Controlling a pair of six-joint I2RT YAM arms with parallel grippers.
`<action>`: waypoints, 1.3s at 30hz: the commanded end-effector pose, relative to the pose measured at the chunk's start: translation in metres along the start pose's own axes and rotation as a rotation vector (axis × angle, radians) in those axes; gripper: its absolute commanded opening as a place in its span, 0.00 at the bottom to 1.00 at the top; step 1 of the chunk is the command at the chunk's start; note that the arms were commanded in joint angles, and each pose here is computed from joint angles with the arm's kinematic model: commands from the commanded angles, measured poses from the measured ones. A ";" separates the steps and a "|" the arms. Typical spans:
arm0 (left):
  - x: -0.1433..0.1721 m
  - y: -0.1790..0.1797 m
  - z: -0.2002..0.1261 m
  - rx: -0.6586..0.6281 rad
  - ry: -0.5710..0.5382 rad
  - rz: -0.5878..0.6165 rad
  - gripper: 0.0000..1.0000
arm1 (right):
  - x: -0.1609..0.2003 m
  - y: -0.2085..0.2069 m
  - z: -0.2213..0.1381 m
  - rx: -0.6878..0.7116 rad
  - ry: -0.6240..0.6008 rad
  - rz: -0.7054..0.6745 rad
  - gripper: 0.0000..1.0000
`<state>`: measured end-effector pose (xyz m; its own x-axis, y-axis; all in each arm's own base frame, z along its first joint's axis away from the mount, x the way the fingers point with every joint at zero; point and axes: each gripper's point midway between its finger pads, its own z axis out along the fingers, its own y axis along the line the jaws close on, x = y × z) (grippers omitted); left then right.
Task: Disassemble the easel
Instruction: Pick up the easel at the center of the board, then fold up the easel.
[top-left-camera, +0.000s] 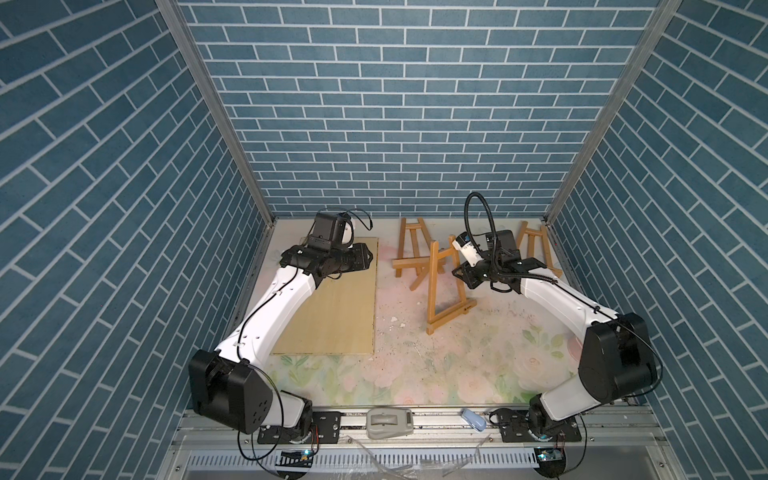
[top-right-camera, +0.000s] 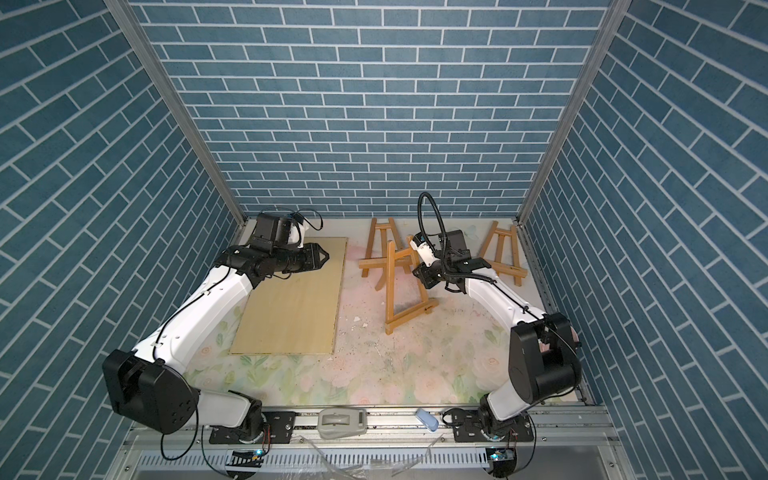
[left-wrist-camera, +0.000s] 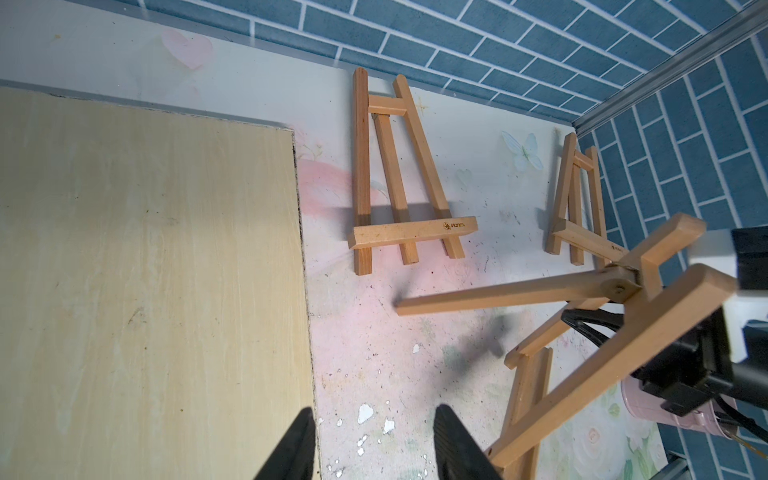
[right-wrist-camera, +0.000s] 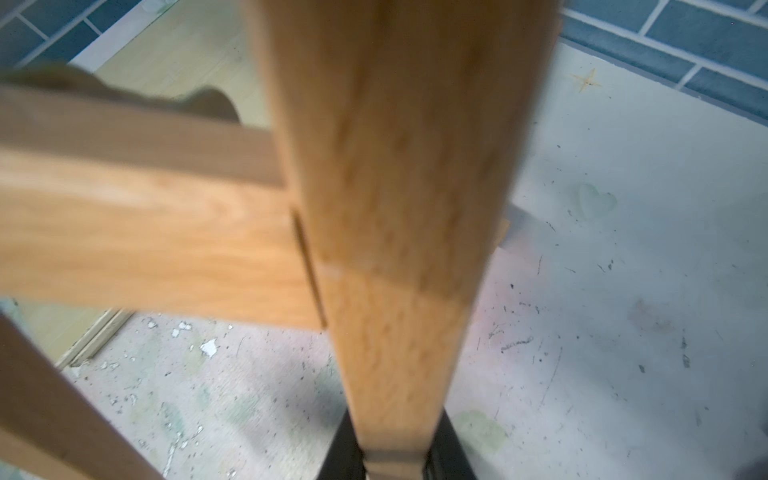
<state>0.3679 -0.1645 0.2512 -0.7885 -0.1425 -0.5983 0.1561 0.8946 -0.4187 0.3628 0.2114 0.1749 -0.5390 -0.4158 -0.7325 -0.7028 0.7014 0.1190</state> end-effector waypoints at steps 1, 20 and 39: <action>-0.009 -0.018 -0.006 0.039 -0.019 0.022 0.47 | -0.041 0.015 -0.053 0.010 -0.144 0.006 0.12; -0.012 -0.138 0.074 0.310 0.079 0.133 0.47 | -0.054 0.022 -0.138 0.150 -0.146 0.159 0.09; -0.039 -0.076 0.038 0.150 0.060 0.192 0.47 | 0.062 -0.006 -0.186 0.499 0.307 0.340 0.10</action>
<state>0.4139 -0.2547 0.2720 -0.7748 0.0382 -0.6311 0.3827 0.8228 -0.4201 0.2609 0.0874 0.2367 -0.8347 -0.2890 -0.4688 -0.2952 0.9534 -0.0622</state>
